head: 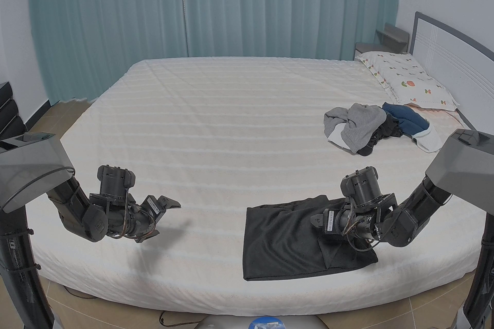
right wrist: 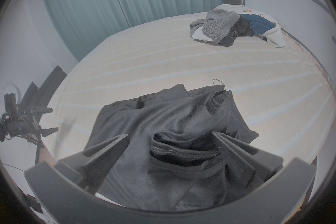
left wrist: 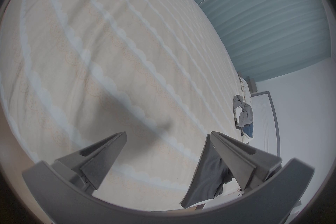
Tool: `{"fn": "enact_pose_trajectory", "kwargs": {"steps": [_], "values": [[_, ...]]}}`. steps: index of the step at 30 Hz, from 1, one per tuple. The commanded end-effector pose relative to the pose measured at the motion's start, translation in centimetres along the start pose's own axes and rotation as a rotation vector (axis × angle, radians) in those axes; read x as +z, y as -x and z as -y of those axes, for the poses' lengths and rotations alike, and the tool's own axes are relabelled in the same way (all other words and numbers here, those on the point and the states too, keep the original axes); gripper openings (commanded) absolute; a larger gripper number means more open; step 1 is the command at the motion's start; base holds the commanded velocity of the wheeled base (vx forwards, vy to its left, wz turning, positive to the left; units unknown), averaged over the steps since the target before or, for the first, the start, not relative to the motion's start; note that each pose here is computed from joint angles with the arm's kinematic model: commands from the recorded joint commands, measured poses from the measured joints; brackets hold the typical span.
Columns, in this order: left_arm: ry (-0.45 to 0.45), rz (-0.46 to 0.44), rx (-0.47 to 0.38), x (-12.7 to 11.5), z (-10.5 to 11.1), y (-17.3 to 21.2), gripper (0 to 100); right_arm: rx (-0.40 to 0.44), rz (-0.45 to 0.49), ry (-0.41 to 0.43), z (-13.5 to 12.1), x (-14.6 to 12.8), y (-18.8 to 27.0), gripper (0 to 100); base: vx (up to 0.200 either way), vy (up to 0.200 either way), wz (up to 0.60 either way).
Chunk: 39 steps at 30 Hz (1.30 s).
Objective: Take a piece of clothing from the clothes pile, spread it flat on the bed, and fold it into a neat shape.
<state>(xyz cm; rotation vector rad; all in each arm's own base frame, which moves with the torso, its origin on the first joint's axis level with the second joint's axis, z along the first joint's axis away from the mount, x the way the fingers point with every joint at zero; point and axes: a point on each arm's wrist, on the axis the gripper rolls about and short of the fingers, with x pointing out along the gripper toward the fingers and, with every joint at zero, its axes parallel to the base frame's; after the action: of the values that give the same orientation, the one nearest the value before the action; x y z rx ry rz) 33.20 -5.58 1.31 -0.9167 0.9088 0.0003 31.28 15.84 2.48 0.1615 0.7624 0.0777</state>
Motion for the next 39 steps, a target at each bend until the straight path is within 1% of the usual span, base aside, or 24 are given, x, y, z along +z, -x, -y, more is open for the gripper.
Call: {"fn": "enact_pose_trajectory", "kwargs": {"steps": [1, 5, 10, 11, 12, 14, 16, 17, 19, 21, 25, 32, 33, 36, 39], "values": [[0.001, -0.001, 0.002, 0.0, -0.1, -0.1, 100, -0.030, -0.022, 0.029, 0.2, -0.6, -0.4, 0, 0.000, 0.000, 0.00], [0.000, -0.002, 0.001, -0.1, 0.0, -0.1, 100, -0.077, -0.012, 0.041, 1.0, -0.5, 0.4, 0, 0.000, 0.000, 0.00], [0.001, -0.001, 0.002, 0.0, -0.1, -0.1, 100, -0.099, -0.010, 0.023, 2.7, -0.4, 2.3, 0, 0.000, 0.000, 0.00], [0.001, -0.001, 0.002, 0.0, -0.1, -0.1, 100, -0.099, -0.010, 0.023, 2.7, -0.4, 2.3, 0, 0.000, 0.000, 0.00], [0.001, 0.001, 0.001, 0.0, 0.0, -0.1, 100, -0.112, -0.019, 0.010, 3.6, -0.8, 3.0, 0, 0.000, 0.000, 0.00], [0.001, 0.001, 0.001, 0.0, 0.0, -0.1, 100, -0.135, -0.046, -0.005, 4.8, -1.4, 3.5, 0, 0.000, 0.000, 0.00], [0.001, 0.000, 0.003, 0.0, -0.1, -0.1, 100, -0.154, -0.070, -0.015, 5.6, -2.0, 3.7, 0, 0.000, 0.000, 0.00], [0.001, 0.000, 0.003, 0.0, -0.1, -0.1, 100, -0.157, -0.075, -0.018, 5.7, -2.2, 3.7, 0, 0.000, 0.000, 0.00], [0.001, 0.000, 0.003, 0.0, -0.1, -0.1, 100, -0.162, -0.107, -0.036, 6.9, -3.0, 4.3, 0, 0.000, 0.000, 0.00], [0.001, 0.000, 0.003, 0.0, -0.1, -0.1, 100, -0.149, -0.117, -0.054, 7.7, -3.6, 4.7, 0, 0.000, 0.000, 0.00], [0.001, 0.000, 0.003, 0.0, -0.1, -0.1, 100, -0.156, -0.111, -0.079, 9.0, -4.4, 4.9, 0, 0.000, 0.000, 0.00], [0.001, 0.000, 0.003, 0.0, -0.1, -0.1, 100, -0.170, -0.138, -0.082, 9.9, -6.3, 4.6, 0, 0.000, 0.000, 0.00], [0.001, 0.000, 0.003, 0.0, -0.1, -0.1, 100, -0.169, -0.135, -0.078, 9.9, -6.4, 4.5, 100, 0.000, 0.000, 0.00], [0.001, 0.000, 0.003, 0.0, -0.1, -0.1, 100, -0.170, -0.131, -0.076, 10.0, -6.7, 4.4, 100, 0.000, 0.000, 0.00], [0.001, 0.002, 0.004, 0.0, -0.1, -0.1, 100, -0.177, -0.110, -0.097, 10.5, -6.5, 4.6, 100, 0.000, 0.000, 0.00]]}}
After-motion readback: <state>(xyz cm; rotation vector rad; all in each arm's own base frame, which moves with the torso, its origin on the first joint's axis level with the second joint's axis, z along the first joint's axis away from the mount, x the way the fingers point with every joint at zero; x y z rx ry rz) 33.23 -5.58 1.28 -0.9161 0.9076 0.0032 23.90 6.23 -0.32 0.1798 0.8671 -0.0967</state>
